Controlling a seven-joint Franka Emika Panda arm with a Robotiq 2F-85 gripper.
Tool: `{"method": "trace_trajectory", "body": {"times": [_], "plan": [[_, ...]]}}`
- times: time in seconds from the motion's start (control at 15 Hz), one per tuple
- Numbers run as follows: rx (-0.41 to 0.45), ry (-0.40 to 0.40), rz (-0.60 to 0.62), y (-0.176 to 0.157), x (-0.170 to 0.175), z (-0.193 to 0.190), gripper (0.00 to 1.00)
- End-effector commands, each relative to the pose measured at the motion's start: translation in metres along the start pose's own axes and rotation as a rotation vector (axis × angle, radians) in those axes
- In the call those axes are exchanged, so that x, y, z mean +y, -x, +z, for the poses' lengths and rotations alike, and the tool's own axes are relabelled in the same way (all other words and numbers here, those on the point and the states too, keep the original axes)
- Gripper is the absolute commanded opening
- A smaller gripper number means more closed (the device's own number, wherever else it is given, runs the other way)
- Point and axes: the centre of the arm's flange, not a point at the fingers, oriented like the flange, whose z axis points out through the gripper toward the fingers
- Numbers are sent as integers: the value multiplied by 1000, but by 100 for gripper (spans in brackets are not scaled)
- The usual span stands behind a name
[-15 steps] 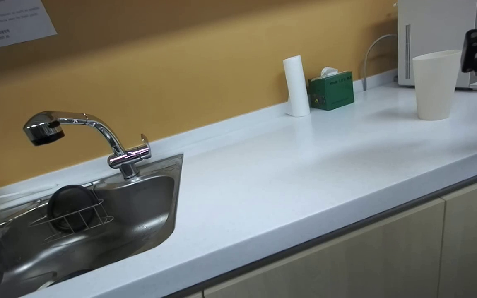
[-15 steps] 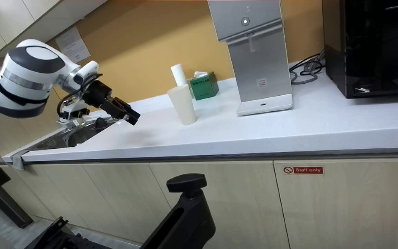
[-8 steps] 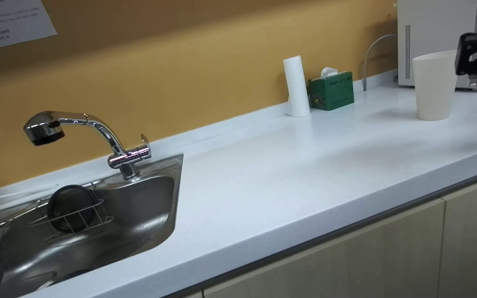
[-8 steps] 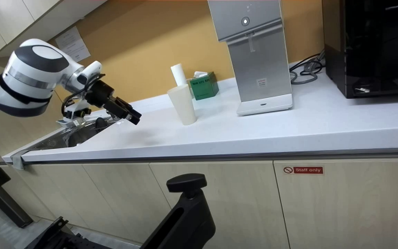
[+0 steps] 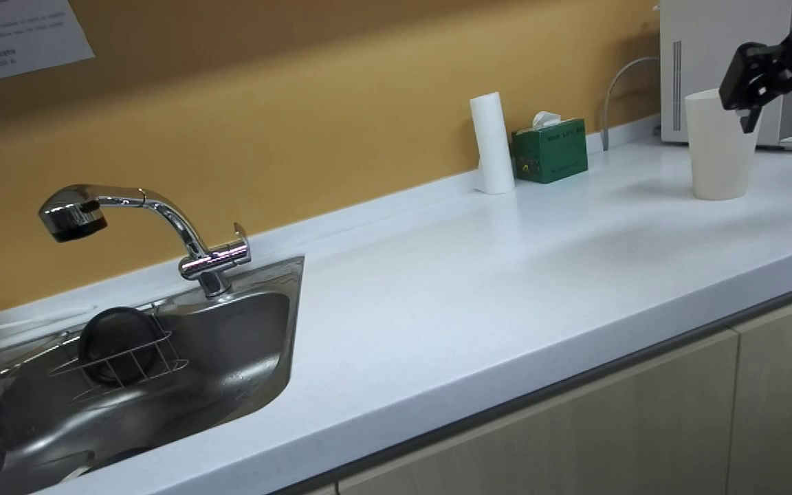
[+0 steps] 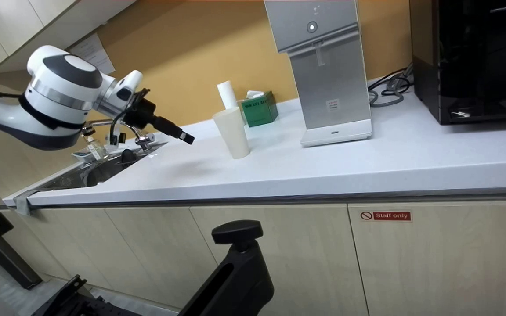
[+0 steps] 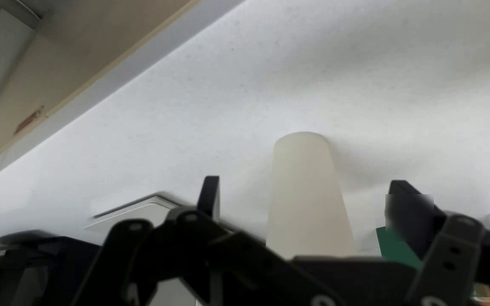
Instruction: Put the white cup on the coffee maker
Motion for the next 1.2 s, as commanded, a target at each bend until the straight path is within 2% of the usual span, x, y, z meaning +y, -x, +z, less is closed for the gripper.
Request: {"method": "trace_trajectory", "body": {"times": [0.0,0.13,0.2,0.53,0.67,1.13], "plan": [[12,-74,-45,-14,-7,35,100],[17,-67,-109,-17,-8,39,100],[7,-55,-61,-10,4,15,100],[2,-61,-96,-14,0,20,100],[55,-77,-115,-16,-4,32,100],[133,-120,-142,-25,-7,51,100]]}}
